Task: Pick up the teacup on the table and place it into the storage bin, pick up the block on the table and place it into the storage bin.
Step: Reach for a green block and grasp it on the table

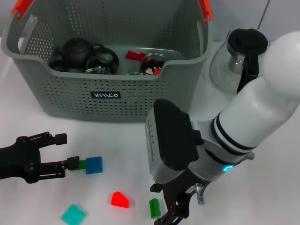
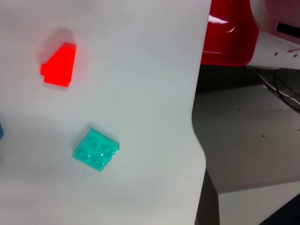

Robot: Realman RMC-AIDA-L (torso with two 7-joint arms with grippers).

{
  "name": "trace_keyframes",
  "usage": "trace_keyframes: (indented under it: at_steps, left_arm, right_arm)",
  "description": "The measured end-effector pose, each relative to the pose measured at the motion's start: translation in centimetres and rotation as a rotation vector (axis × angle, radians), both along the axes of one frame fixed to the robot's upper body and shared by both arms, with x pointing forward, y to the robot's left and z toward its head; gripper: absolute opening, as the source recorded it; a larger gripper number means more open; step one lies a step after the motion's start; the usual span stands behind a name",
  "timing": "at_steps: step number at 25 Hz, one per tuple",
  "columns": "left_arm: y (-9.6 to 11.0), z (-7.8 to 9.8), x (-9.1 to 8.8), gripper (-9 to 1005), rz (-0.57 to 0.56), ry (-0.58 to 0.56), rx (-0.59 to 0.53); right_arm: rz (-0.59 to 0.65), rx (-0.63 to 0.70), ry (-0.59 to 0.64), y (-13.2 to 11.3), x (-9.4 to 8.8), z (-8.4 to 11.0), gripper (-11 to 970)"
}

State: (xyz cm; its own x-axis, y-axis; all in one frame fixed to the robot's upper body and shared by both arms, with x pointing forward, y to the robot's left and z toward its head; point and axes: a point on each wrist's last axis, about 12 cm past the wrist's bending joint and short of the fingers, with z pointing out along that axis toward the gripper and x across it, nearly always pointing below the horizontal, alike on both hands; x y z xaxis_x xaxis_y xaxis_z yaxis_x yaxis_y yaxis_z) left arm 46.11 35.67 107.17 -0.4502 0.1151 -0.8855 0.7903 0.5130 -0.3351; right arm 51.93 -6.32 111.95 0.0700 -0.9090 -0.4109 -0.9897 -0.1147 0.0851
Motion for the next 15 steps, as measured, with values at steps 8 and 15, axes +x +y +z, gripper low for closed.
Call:
trace_keyframes:
  at_steps: [8, 15]
  left_arm:
    - [0.0, 0.0, 0.0, 872, -0.001, -0.001, 0.0]
    - [0.0, 0.0, 0.0, 871, 0.0, -0.001, 0.002]
  right_arm:
    - [0.01, -0.007, -0.02, 0.4, -0.4, -0.9, 780]
    - [0.006, -0.01, -0.041, 0.6, -0.1, -1.5, 778]
